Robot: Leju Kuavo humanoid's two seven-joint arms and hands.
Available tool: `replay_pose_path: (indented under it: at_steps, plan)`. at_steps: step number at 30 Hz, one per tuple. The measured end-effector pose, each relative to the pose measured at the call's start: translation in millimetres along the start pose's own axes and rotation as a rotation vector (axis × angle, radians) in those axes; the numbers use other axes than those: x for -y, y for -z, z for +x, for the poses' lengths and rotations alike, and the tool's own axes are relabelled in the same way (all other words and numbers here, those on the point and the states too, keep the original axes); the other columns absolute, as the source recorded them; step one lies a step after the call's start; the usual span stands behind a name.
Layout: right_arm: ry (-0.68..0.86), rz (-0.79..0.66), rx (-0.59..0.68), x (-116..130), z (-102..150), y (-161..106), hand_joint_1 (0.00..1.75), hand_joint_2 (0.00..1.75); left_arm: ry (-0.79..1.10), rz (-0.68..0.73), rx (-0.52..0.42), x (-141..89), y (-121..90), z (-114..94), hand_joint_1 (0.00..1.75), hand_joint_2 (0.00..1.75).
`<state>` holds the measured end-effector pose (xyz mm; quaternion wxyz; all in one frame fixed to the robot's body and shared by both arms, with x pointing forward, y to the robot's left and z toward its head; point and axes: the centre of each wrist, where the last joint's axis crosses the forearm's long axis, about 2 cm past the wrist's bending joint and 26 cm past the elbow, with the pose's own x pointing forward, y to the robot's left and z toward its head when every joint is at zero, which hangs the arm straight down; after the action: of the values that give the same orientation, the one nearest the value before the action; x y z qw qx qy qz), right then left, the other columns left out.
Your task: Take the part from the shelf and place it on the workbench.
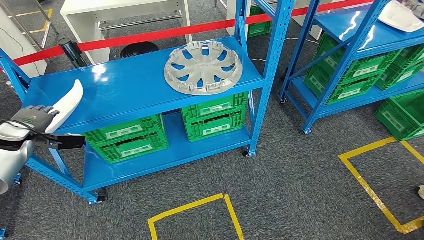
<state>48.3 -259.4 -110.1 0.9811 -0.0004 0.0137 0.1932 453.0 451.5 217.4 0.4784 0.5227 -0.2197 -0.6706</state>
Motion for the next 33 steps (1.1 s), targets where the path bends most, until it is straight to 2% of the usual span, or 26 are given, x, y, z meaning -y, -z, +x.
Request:
replay_pose_path:
  at_steps: [8, 23, 28, 33]
  plan:
    - [0.001, -0.009, 0.000, 0.1, -0.2, 0.0, 0.00, 0.00, 0.031, -0.036, 0.018, 0.9, 1.1, 17.7, 0.00, 0.00]
    - [-0.008, -0.011, -0.001, 0.1, -0.2, 0.0, 0.00, 0.00, 0.045, -0.122, 0.050, 16.2, 0.2, 49.6, 0.00, 0.00]
    - [0.000, -0.010, -0.001, 0.1, -0.4, 0.1, 0.00, 0.00, -0.010, -0.071, 0.070, 12.0, 0.2, 60.2, 0.00, 0.00]
    - [0.002, -0.009, -0.001, -0.3, -0.7, 0.1, 0.00, 0.00, -0.122, 0.027, 0.054, 4.2, 0.6, 60.8, 0.00, 0.00]
